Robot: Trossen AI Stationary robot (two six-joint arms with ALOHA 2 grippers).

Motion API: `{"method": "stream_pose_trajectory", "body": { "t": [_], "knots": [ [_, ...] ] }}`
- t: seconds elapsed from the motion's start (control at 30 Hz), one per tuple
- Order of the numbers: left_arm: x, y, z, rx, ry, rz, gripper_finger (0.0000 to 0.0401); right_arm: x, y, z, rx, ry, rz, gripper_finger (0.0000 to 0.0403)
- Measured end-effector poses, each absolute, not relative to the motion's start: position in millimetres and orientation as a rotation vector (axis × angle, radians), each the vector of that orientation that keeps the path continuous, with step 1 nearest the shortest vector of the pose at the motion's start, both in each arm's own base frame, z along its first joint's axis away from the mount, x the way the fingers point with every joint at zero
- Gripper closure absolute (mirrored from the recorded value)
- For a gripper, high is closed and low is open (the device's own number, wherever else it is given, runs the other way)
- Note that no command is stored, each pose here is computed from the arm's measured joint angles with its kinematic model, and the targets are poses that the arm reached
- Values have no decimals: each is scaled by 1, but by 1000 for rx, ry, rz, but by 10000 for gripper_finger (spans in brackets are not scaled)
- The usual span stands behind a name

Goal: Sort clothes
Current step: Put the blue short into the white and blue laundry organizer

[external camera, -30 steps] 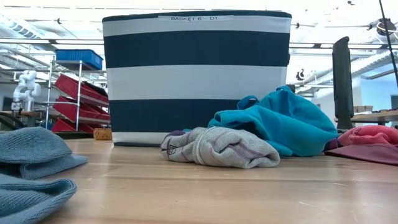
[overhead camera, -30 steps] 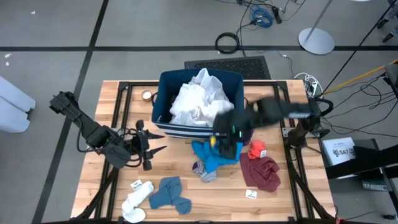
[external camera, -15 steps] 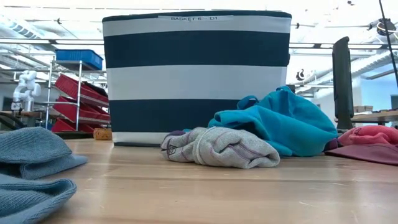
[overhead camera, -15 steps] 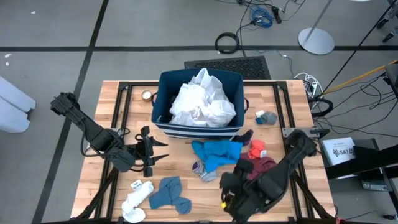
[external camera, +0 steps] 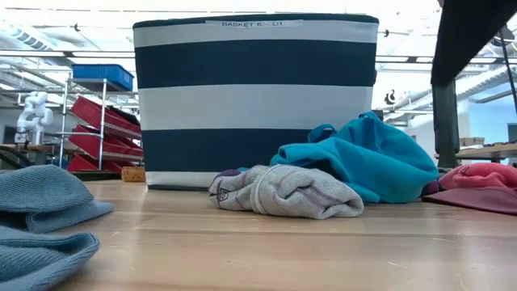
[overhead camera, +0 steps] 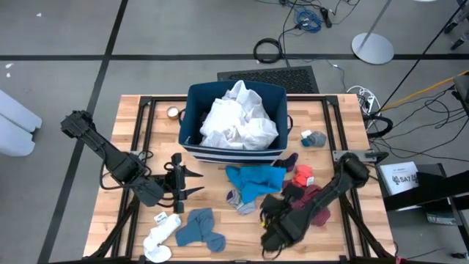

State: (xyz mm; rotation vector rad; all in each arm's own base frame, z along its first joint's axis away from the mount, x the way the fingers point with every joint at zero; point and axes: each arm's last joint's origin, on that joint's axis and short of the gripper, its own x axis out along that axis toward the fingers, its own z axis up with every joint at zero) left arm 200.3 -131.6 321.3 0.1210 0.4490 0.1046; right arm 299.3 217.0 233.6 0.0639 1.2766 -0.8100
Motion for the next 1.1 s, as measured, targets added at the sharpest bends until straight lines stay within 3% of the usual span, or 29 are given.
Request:
{"method": "stream_pose_trajectory", "body": {
  "t": [0.23, 0.83, 0.97, 1.1],
  "knots": [
    [203, -127, 321, 121, 449, 124, 221, 271, 157, 231, 182, 1249, -904, 140],
    [204, -127, 321, 125, 451, 126, 221, 246, 80, 169, 442, 1026, -648, 143],
    [204, -127, 321, 125, 451, 126, 221, 248, 80, 157, 510, 979, -585, 186],
    [204, -127, 321, 125, 451, 126, 221, 246, 83, 155, 511, 976, -570, 279]
  ]
}}
